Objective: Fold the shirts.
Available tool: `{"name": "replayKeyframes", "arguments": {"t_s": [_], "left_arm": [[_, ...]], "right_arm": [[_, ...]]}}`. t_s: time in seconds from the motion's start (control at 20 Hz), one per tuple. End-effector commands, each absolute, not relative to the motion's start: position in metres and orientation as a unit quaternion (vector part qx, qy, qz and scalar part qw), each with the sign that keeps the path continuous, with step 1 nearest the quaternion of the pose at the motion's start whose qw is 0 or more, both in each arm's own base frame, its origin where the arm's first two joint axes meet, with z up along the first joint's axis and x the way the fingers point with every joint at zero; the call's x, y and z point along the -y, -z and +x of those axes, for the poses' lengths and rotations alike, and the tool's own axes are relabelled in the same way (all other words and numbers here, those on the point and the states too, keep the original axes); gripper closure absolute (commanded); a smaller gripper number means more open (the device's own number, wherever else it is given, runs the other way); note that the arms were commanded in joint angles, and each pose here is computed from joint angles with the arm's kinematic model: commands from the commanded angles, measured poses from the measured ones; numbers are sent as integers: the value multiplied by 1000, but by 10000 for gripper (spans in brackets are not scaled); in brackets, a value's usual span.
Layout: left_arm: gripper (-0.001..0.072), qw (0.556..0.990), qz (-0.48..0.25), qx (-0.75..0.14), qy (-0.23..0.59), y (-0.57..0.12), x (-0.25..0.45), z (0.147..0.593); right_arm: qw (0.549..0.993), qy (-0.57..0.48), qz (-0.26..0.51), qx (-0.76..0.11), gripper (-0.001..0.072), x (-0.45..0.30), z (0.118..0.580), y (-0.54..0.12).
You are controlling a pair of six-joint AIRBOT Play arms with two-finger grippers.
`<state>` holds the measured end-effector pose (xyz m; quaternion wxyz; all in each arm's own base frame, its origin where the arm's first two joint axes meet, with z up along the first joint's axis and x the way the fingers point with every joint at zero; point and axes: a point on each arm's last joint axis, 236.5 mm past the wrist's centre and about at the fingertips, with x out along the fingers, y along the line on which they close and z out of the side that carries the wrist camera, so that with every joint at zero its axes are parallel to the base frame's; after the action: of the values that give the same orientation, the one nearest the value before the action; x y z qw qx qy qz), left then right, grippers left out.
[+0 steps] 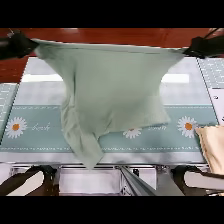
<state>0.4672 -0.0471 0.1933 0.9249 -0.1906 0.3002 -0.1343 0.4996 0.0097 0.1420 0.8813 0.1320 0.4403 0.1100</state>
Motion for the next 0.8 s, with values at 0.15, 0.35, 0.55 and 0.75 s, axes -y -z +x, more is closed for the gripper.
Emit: {"name": "replayKeyframes", "arguments": {"t_s": [0.15,0.35,0.55,0.75], "left_arm": [[681,888,-274,-347,130,-92,77,544],[665,853,-313,-391,148,-60,95,540],[5,796,-316,-477,197,-54,94,494],[8,713,-289,-604,210,-40,60,407]], "right_arm": [[843,-141,290,-431,687,-33,606,-59],[798,-169,353,-458,465,-52,607,-24],[776,-172,345,-500,86,-17,571,-33],[711,-89,214,-664,86,73,454,-11]]}}
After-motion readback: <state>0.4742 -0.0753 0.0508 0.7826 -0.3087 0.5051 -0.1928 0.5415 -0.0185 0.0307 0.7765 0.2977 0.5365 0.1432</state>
